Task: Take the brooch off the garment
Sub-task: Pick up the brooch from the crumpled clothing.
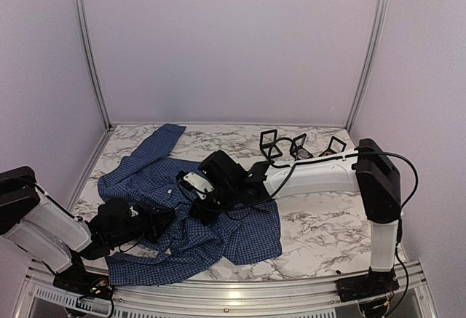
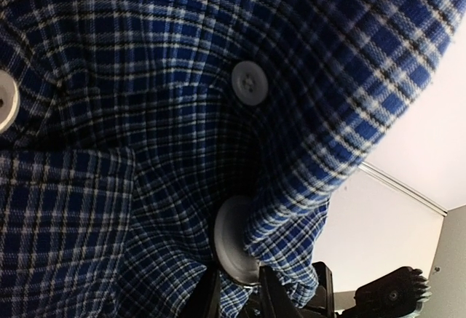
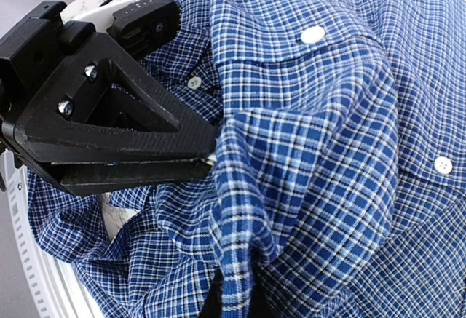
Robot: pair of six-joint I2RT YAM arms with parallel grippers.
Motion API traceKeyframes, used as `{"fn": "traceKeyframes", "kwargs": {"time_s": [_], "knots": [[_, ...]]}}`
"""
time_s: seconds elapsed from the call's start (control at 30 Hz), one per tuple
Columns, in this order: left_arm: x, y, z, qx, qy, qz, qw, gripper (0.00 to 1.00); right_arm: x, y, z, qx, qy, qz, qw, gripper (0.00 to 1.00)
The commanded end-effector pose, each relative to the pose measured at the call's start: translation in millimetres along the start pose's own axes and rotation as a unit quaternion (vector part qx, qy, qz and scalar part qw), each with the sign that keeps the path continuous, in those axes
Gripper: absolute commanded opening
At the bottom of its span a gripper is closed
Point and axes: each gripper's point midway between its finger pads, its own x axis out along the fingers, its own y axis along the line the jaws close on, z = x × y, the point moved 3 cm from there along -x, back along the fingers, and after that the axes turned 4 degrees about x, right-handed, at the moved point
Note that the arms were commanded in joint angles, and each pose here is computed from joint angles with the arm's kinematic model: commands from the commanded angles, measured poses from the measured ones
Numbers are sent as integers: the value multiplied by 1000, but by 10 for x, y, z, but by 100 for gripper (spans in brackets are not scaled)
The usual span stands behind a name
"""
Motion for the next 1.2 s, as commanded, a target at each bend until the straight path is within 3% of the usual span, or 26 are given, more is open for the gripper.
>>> {"fn": "traceKeyframes", "kwargs": {"time_s": [0.0,0.47,0.73,1.0,1.17], "knots": [[37,-67,-25,0,2,-17,1000,18,19,23,-57,-4,13,-3,1000,0],[-51,-117,105,28,-20,-39,999,0,-3,17,-81,-5,13,-6,1000,0],[-45,-185,164,139,-13,0,990,0,-71,-2,32,0,-12,-22,1000,0],[-61,-503,171,322,26,60,944,0,-134,-32,195,8,-46,-38,998,0],[-70,-627,140,437,59,104,892,0,-188,-71,264,13,-61,-42,997,0]]}}
